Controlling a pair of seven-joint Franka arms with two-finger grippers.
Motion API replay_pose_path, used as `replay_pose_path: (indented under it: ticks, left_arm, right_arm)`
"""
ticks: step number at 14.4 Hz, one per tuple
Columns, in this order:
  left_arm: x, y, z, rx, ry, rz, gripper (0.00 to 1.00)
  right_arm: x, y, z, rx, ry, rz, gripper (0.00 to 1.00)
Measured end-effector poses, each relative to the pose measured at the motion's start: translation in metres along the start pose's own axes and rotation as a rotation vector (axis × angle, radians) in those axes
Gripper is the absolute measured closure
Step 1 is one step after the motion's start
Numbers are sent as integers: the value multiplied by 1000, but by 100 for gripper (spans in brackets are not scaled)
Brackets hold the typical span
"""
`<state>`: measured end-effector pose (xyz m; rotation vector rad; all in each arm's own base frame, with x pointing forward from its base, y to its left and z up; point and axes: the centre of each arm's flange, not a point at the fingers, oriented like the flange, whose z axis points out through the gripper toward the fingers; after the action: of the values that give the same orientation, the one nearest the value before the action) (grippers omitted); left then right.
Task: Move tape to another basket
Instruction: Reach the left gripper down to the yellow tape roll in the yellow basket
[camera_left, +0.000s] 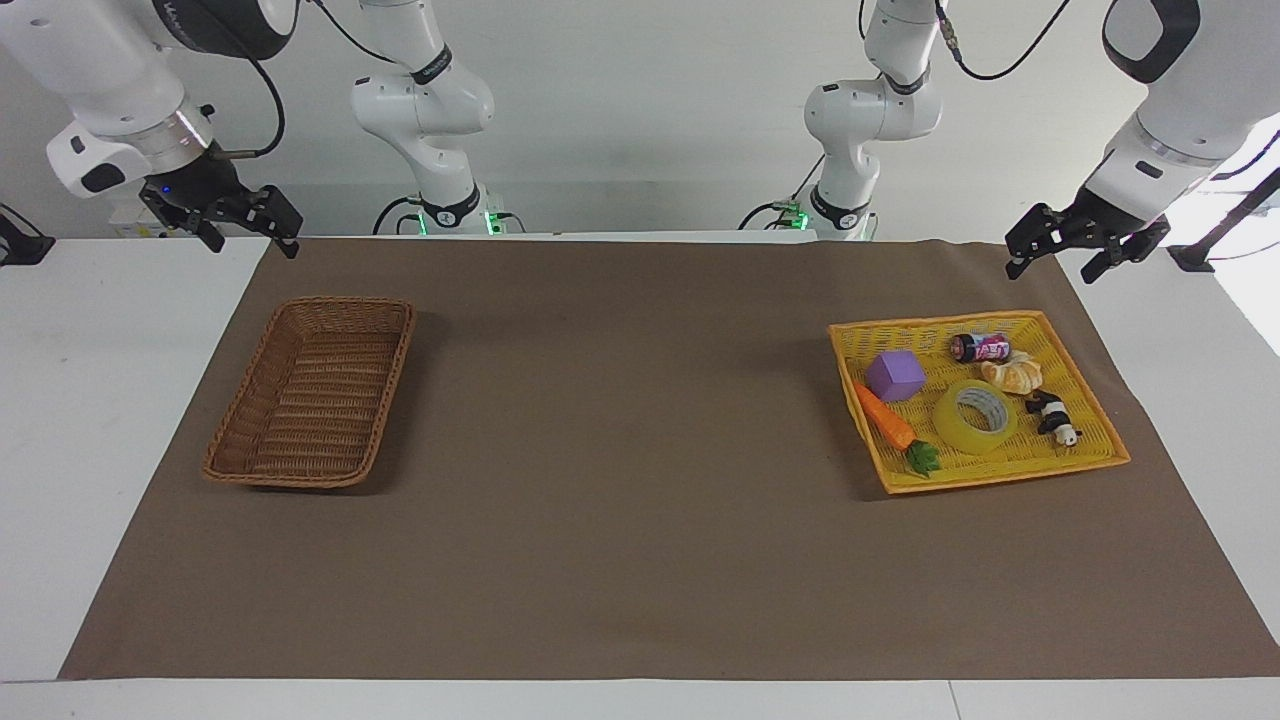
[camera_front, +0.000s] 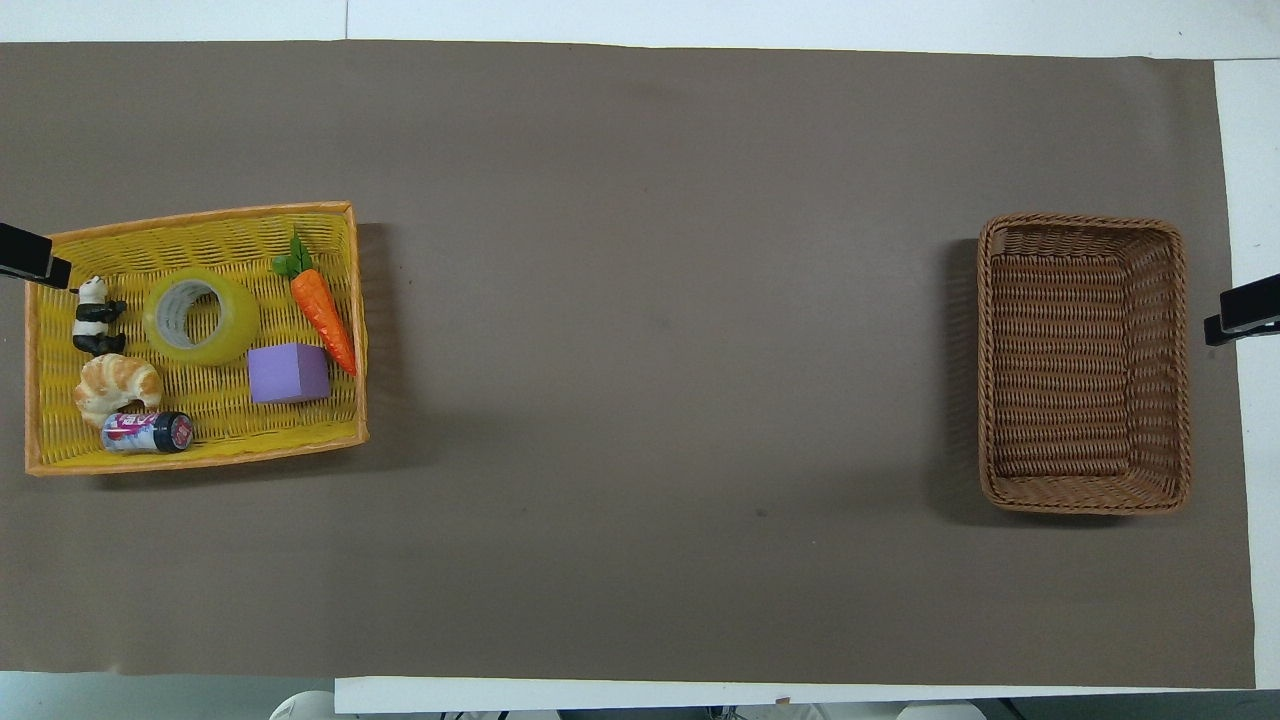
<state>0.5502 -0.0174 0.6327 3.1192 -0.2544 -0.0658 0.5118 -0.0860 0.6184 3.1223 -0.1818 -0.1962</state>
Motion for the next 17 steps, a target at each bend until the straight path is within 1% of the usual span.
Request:
replay_pose_path:
  ticks: [5,6,7,8,9,11,13,16,17]
  left_arm:
    - [0,-5,3,0,1,-32,0]
    - [4,-3,8,3,26,-49,0]
    - [11,-4,14,8,77,-63,0]
    - [14,-5,27,10,111,-72,0]
    - [14,-8,44,10,112,-82,0]
    - [11,-25,79,7,77,-119,0]
    - [12,-47,120,5,57,-158,0]
    - [21,-74,198,15,93,-201,0]
    - [22,-80,219,16,93,-210,0]
  right_arm:
    - [0,0,0,0,0,0,1]
    - [0,0,0,0,0,0,1]
    - [0,0,0,0,0,0,1]
    - [0,0,0,0,0,0,1]
    - [0,0,0,0,0,0,1]
    - [0,0,0,0,0,0,1]
    - [0,0,0,0,0,0,1]
    - [0,0,0,0,0,0,1]
    - [0,0,0,0,0,0,1]
